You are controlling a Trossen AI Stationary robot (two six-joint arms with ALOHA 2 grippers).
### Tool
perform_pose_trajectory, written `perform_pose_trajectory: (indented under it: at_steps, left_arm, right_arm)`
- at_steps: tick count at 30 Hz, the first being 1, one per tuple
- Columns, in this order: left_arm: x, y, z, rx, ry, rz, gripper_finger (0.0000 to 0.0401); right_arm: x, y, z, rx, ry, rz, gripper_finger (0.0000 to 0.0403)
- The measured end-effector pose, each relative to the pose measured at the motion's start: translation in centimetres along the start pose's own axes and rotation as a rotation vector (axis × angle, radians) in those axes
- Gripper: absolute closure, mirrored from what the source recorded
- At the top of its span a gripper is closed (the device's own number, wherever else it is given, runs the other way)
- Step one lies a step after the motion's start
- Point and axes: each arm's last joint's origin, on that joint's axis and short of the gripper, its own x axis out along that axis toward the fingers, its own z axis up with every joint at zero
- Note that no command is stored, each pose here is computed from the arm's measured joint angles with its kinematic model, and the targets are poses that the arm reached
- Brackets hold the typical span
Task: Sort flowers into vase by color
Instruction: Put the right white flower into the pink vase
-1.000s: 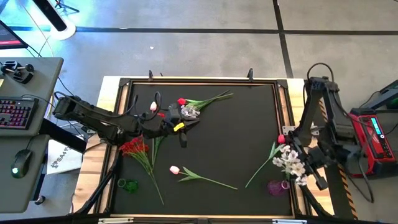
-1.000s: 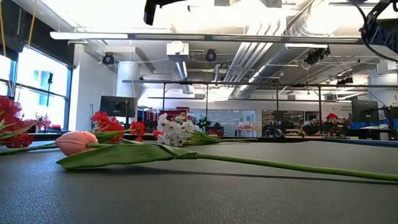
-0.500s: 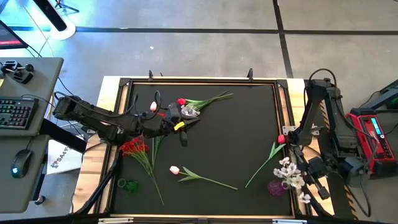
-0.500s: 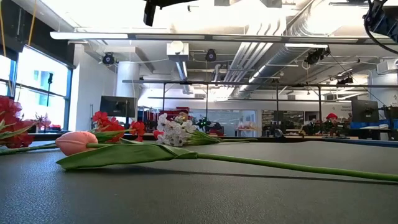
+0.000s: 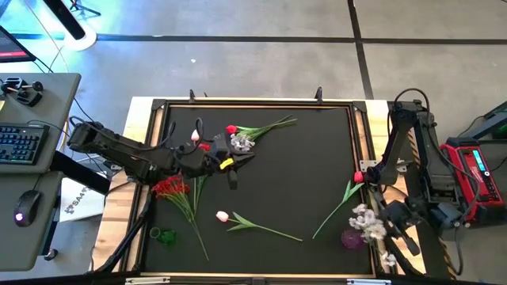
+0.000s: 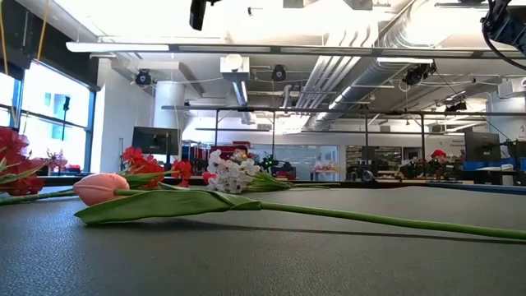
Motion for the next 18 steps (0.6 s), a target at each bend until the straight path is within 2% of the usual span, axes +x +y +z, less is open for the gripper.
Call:
perform_pose_trajectory:
  at_steps: [5, 8, 12, 18]
  left_arm:
    - [-0.2, -0.5, -0.1, 0.001, 0.005, -0.018, 0.0401]
    - [-0.4, -0.7, -0.2, 0.002, 0.007, -0.025, 0.0401]
    - [-0.5, -0.9, -0.3, 0.003, 0.010, -0.032, 0.0401]
    - [-0.6, -1.1, -0.4, 0.004, 0.013, -0.043, 0.0401]
  right_arm:
    - [0.0, -0.1, -0.1, 0.004, 0.004, -0.008, 0.0312]
    - [0.0, -0.2, -0.1, -0.015, 0.008, -0.014, 0.0291]
    - [0.5, -0.2, -0.9, -0.045, 0.034, -0.063, 0.0288]
    - [1.1, 0.0, -1.6, -0.015, 0.030, -0.108, 0.0300]
